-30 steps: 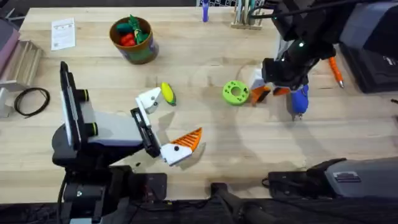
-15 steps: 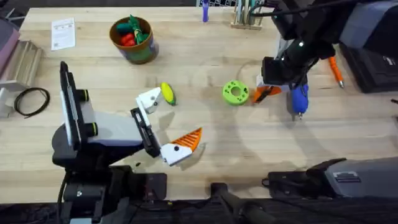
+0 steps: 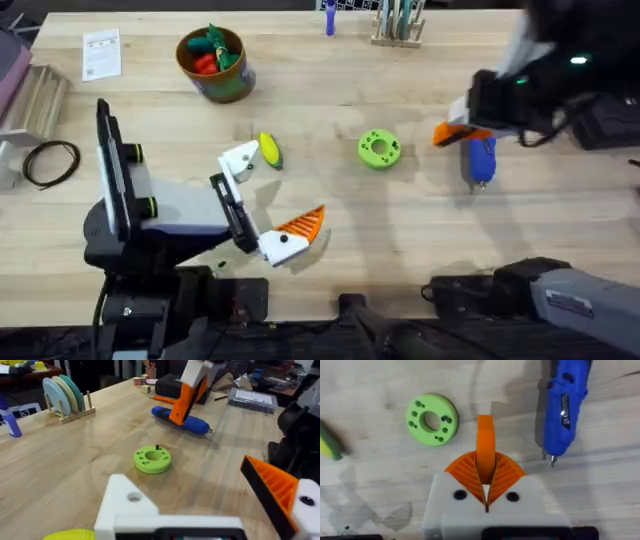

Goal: Pick up the gripper from the table and insert it into the empty holder that is missing its gripper. Then pick up a screw, insert it into the mounting hole, and use the screwdriver to tighten it. Finally, clean up the table by picking up the vegetable and placing it into the bucket.

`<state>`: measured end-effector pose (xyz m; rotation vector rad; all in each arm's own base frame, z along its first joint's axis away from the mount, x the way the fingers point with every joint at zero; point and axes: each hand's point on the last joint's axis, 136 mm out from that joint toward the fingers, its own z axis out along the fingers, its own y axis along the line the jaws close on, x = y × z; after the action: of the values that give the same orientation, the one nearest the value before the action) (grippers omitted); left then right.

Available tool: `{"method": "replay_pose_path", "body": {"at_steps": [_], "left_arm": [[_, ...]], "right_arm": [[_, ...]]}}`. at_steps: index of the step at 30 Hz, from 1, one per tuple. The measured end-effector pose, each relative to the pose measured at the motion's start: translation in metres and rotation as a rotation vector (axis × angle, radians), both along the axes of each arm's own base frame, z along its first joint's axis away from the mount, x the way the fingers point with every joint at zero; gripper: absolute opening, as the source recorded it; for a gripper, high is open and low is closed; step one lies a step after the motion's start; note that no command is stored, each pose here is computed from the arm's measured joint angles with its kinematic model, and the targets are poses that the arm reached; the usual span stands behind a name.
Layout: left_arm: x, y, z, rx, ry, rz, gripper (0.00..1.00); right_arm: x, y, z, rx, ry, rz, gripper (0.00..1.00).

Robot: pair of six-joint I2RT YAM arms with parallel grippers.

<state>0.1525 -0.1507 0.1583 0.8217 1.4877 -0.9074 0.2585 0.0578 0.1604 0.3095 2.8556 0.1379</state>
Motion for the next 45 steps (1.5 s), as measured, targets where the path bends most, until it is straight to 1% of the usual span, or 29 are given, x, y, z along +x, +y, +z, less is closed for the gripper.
{"method": "replay_pose_path", "body": {"at_steps": [3,5,9,13,17,20,22,23,25,29,33,35,41,43,45], "left_arm": [[0.000,0.000,0.000,0.000,0.000,0.000,0.986],[0.000,0.000,0.000,0.000,0.000,0.000,0.985],[0.000,0.000,0.000,0.000,0.000,0.000,0.986],[0.000,0.000,0.000,0.000,0.000,0.000,0.986],[0.000,0.000,0.000,0.000,0.000,0.000,0.986],[0.000,0.000,0.000,0.000,0.000,0.000,0.986],[0.000,0.000,0.000,0.000,0.000,0.000,0.986],[0.000,0.000,0.000,0.000,0.000,0.000,0.986],[0.000,0.000,0.000,0.000,0.000,0.000,0.985],[0.000,0.000,0.000,0.000,0.000,0.001,0.986],[0.000,0.000,0.000,0.000,0.000,0.002,0.985],[0.000,0.000,0.000,0.000,0.000,0.003,0.986],[0.000,0.000,0.000,0.000,0.000,0.003,0.986],[0.000,0.000,0.000,0.000,0.000,0.003,0.986],[0.000,0.000,0.000,0.000,0.000,0.003,0.986]], "right_arm": [[-0.001,0.000,0.020,0.048,-0.080,-0.008,0.009],[0.002,0.006,0.030,0.095,-0.129,0.001,0.009],[0.016,0.028,0.045,0.215,-0.206,0.048,0.009],[0.032,0.056,0.059,0.367,-0.290,0.126,0.009],[0.036,0.085,0.056,0.525,-0.330,0.227,0.009],[0.034,0.105,0.054,0.648,-0.362,0.321,0.009],[0.031,0.117,0.052,0.727,-0.386,0.384,0.009],[0.023,0.131,0.047,0.847,-0.407,0.452,0.009],[0.020,0.138,0.046,0.921,-0.417,0.484,0.009],[0.018,0.148,0.045,1.049,-0.411,0.516,0.009],[0.015,0.154,0.039,1.139,-0.335,0.505,0.009],[0.016,0.156,0.039,1.176,-0.314,0.514,0.009],[0.020,0.167,0.053,1.284,-0.323,0.614,0.009],[0.017,0.170,0.052,1.310,-0.287,0.624,0.009],[0.013,0.173,0.046,1.334,-0.224,0.619,0.009]]}}
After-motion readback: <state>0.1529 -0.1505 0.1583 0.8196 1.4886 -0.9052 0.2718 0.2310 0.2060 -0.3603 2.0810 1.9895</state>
